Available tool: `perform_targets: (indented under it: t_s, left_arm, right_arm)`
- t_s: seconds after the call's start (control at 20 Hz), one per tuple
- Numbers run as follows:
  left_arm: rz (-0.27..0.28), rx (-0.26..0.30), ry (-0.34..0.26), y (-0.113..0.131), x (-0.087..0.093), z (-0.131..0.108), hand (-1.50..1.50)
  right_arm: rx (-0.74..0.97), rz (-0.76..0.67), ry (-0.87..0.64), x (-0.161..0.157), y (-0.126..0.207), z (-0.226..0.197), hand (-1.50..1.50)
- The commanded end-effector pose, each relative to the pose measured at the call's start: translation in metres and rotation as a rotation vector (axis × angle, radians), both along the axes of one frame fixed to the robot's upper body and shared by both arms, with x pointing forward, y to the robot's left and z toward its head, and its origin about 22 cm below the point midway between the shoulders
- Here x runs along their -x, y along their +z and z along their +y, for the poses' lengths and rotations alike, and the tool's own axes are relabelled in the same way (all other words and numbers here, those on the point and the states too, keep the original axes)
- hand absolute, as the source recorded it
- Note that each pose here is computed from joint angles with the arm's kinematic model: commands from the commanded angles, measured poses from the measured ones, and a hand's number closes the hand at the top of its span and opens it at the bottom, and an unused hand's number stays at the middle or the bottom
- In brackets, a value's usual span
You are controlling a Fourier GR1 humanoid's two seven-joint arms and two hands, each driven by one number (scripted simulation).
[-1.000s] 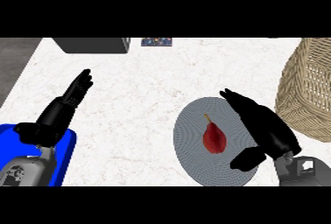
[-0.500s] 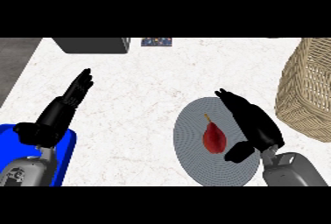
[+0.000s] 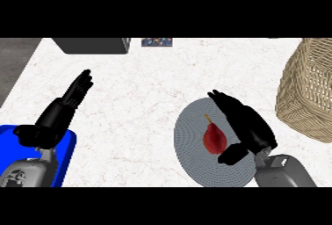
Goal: Pick the pear from the placemat and place it in the basket
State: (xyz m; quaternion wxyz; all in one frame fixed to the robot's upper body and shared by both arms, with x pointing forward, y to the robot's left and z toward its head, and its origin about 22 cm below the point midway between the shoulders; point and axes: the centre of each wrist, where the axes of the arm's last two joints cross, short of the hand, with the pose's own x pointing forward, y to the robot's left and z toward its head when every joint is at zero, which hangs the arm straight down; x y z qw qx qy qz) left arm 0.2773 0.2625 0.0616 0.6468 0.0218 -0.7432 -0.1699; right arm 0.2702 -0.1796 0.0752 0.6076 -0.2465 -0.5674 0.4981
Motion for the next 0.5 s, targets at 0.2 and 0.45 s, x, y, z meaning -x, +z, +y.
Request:
perform_targets:
  t_s: [0.2,0.45]
  left_arm:
    - [0.000,0.010,0.002,-0.009,0.001,0.005,0.00]
    - [0.010,0.017,0.002,-0.006,-0.008,0.006,0.00]
  right_arm:
    - [0.087,0.018,-0.004,0.011,-0.014,0.002,-1.50]
    - [0.095,0.027,-0.017,0.005,-0.029,0.016,-1.50]
